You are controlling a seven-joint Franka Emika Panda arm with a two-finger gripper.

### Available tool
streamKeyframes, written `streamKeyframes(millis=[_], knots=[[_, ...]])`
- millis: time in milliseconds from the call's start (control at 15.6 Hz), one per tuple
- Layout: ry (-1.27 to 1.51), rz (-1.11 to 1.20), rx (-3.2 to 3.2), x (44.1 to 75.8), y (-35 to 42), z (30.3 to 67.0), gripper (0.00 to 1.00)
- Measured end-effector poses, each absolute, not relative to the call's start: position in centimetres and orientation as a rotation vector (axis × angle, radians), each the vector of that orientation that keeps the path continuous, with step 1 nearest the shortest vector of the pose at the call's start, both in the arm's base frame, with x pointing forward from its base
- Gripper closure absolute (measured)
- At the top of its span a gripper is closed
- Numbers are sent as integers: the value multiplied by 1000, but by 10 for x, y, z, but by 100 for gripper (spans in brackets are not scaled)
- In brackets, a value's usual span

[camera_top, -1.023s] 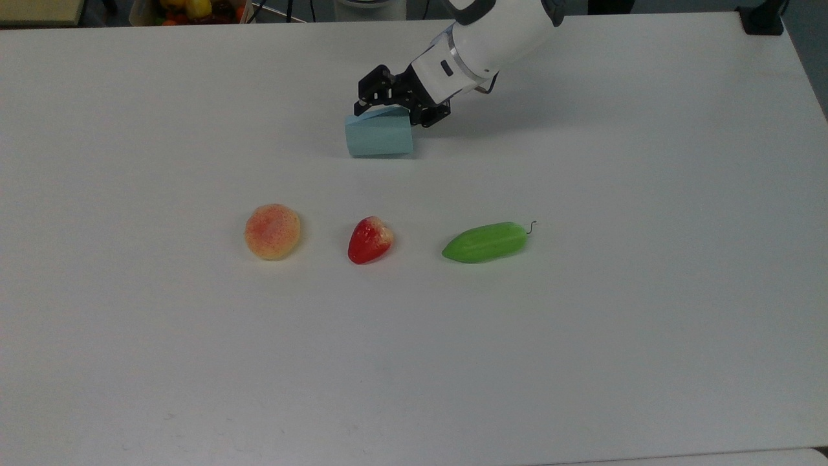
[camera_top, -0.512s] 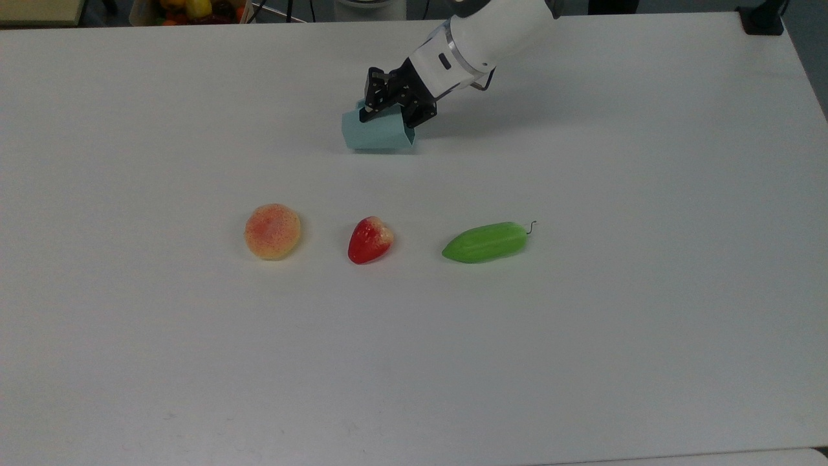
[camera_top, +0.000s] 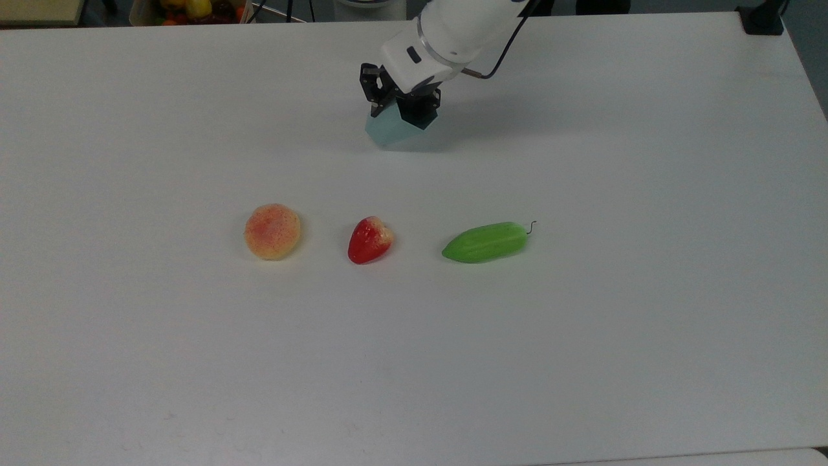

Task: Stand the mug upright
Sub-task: 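Lift and rotate the teal mug so its rim faces up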

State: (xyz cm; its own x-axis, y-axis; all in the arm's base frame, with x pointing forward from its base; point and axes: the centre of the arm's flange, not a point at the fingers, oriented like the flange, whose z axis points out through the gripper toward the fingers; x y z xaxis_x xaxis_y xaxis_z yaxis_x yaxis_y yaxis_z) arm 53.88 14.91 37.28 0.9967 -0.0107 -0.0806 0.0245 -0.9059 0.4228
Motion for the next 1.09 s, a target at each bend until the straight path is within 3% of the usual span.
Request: streamKeyframes(millis=[448, 831, 1087], knots=[[94, -126, 3088, 552, 93, 458, 91], [210, -41, 3205, 566, 39, 457, 91], [212, 2, 3193, 579, 41, 429, 91]])
